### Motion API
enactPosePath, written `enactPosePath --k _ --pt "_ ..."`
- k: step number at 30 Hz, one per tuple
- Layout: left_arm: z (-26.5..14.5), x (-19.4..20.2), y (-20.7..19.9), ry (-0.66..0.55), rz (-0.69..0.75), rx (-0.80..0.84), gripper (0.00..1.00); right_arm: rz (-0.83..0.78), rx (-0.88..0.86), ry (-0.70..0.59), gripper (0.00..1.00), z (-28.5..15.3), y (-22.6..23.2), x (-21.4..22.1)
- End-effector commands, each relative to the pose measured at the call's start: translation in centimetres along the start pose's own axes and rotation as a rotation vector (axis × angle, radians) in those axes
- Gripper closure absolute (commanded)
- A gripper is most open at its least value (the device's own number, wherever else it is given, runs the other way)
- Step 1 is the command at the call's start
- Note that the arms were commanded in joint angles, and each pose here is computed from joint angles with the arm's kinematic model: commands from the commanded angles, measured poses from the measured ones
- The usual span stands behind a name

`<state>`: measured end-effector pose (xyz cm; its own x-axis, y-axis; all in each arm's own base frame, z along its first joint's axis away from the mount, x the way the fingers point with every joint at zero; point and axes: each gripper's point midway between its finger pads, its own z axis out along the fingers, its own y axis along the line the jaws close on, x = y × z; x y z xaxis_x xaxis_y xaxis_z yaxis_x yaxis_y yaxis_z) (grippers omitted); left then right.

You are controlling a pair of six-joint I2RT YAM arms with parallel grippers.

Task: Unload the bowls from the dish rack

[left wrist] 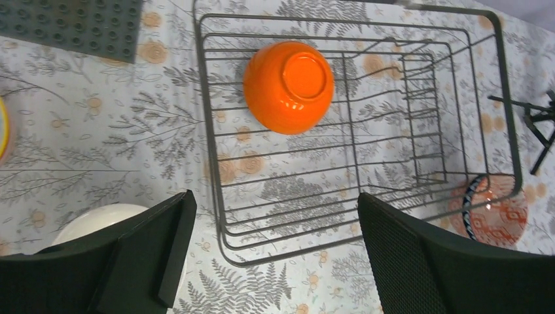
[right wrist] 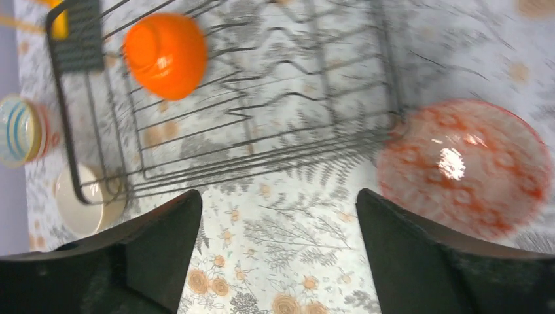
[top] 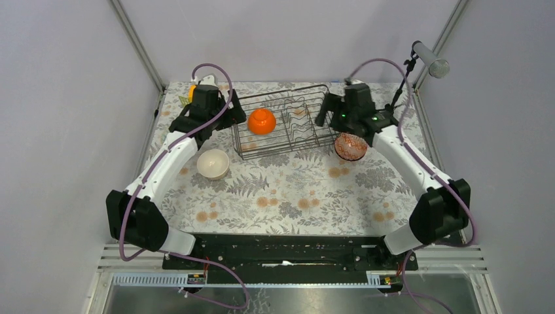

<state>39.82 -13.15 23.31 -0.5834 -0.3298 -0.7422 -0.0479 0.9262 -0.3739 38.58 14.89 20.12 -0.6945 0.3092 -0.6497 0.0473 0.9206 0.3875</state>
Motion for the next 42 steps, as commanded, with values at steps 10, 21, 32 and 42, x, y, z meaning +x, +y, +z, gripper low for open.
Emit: enactPosePath --k 10,21,32,42 --pt "4.5 0.6 3.7 0.066 0.002 -0.144 0.16 -0.177 -0.248 0.018 0.0 5.3 14.6 -0.4" --pt "8.6 2.6 5.8 0.121 -0.019 -0.245 0.51 -0.167 -0.256 0.078 0.0 9.1 17.4 1.1" --pt "9.0 5.4 5.7 0.205 0.018 -0.204 1.0 -0.109 -0.201 0.103 0.0 13.7 18.5 2.4" --pt "6.3 8.2 2.7 0.239 -0.016 -0.103 1.0 -0.146 -0.133 0.05 0.01 16.0 18.0 2.0"
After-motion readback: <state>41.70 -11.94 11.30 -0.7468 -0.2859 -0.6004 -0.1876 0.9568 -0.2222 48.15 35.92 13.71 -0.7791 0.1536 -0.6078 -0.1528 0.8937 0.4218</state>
